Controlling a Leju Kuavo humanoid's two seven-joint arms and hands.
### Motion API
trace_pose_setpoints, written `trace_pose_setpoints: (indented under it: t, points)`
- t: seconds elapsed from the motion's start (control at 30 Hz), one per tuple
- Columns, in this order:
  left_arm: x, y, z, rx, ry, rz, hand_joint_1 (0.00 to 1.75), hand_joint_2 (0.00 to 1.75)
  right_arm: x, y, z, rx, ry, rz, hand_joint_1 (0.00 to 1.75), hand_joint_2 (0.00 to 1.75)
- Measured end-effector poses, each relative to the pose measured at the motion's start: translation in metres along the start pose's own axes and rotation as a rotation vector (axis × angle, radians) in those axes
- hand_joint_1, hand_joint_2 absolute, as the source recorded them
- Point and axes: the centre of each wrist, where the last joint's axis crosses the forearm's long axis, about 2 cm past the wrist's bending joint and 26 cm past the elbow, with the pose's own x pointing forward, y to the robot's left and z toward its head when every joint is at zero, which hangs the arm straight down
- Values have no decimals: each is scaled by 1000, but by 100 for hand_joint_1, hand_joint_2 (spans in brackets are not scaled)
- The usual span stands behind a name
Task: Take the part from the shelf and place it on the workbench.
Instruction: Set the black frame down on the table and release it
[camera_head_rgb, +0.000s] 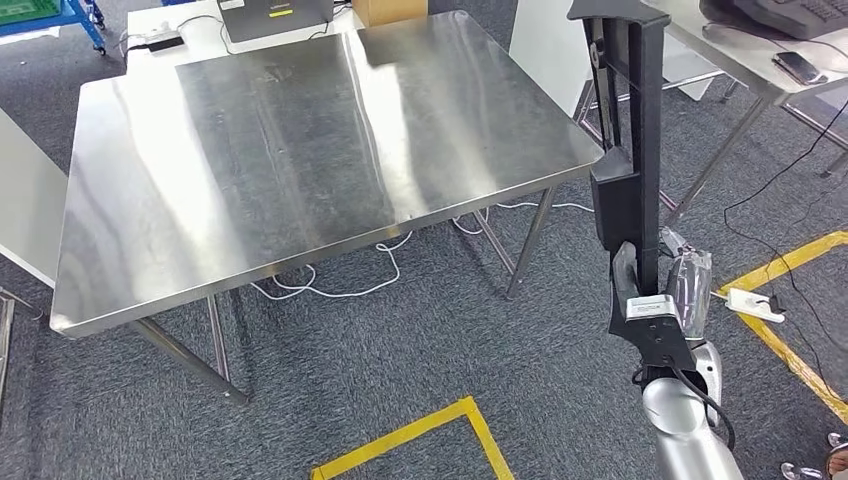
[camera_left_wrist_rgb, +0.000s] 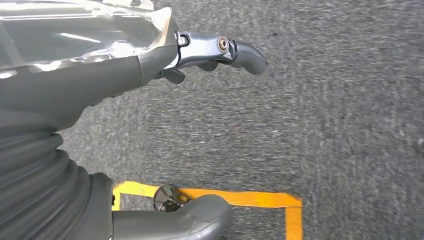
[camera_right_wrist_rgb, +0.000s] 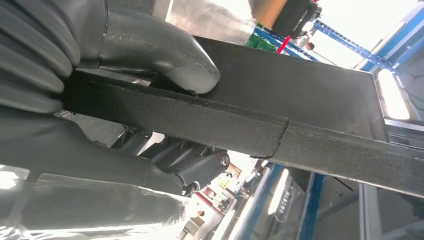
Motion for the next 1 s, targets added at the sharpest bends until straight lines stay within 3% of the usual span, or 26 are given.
trace_pose_setpoints:
  t: [1.0]
  points:
    - [0,1,0,12,1,12,0,175,0,3,-12,-5,-17,1,175,175]
